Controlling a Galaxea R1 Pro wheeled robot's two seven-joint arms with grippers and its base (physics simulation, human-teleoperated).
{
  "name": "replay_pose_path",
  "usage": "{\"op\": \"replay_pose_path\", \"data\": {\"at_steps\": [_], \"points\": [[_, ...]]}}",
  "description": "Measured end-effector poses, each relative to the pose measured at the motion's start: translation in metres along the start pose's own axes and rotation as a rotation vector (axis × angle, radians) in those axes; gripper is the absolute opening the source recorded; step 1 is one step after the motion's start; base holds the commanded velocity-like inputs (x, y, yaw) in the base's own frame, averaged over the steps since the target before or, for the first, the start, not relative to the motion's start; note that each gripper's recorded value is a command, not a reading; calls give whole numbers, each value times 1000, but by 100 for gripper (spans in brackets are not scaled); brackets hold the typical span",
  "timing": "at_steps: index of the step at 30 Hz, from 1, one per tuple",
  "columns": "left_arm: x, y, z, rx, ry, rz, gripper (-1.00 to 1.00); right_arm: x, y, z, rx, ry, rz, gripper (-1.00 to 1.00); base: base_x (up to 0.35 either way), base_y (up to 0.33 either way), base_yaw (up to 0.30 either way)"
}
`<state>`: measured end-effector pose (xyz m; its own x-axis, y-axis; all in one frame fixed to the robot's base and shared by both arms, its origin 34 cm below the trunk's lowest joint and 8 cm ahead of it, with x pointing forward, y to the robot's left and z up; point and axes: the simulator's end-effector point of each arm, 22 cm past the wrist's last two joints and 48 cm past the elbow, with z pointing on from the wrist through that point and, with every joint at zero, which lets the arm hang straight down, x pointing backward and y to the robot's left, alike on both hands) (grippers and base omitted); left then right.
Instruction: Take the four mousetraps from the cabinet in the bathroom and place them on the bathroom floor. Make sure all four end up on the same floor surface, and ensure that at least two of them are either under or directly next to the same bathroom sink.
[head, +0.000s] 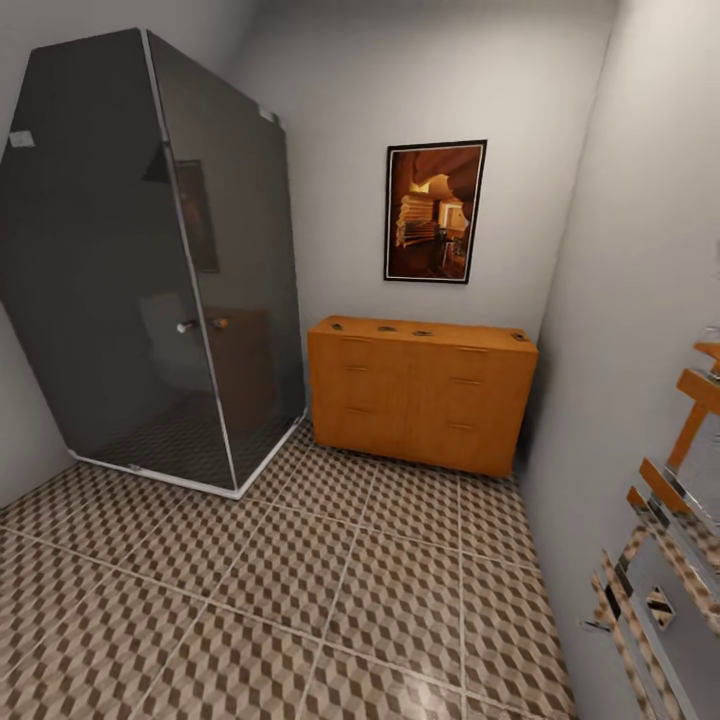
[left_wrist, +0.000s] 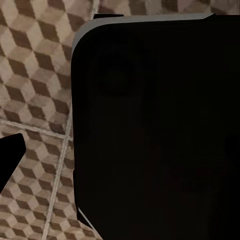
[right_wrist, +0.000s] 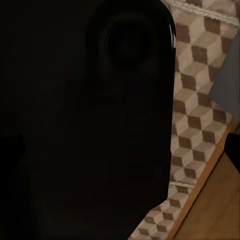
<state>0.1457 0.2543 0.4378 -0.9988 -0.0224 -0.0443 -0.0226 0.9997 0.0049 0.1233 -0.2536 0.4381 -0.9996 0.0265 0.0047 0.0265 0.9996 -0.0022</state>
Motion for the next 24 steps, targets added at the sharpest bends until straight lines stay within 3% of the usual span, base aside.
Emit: {"op": "replay_pose_path", "data": {"at_steps": [8,24], "points": [[0,0,0,0,1,0,100,0,-1,0,3,0,-1,100,153,0,-57],[2,1,0,-3,8,-1,100,-1,-1,0,2,-3,-11,100,307,0,-6]]}}
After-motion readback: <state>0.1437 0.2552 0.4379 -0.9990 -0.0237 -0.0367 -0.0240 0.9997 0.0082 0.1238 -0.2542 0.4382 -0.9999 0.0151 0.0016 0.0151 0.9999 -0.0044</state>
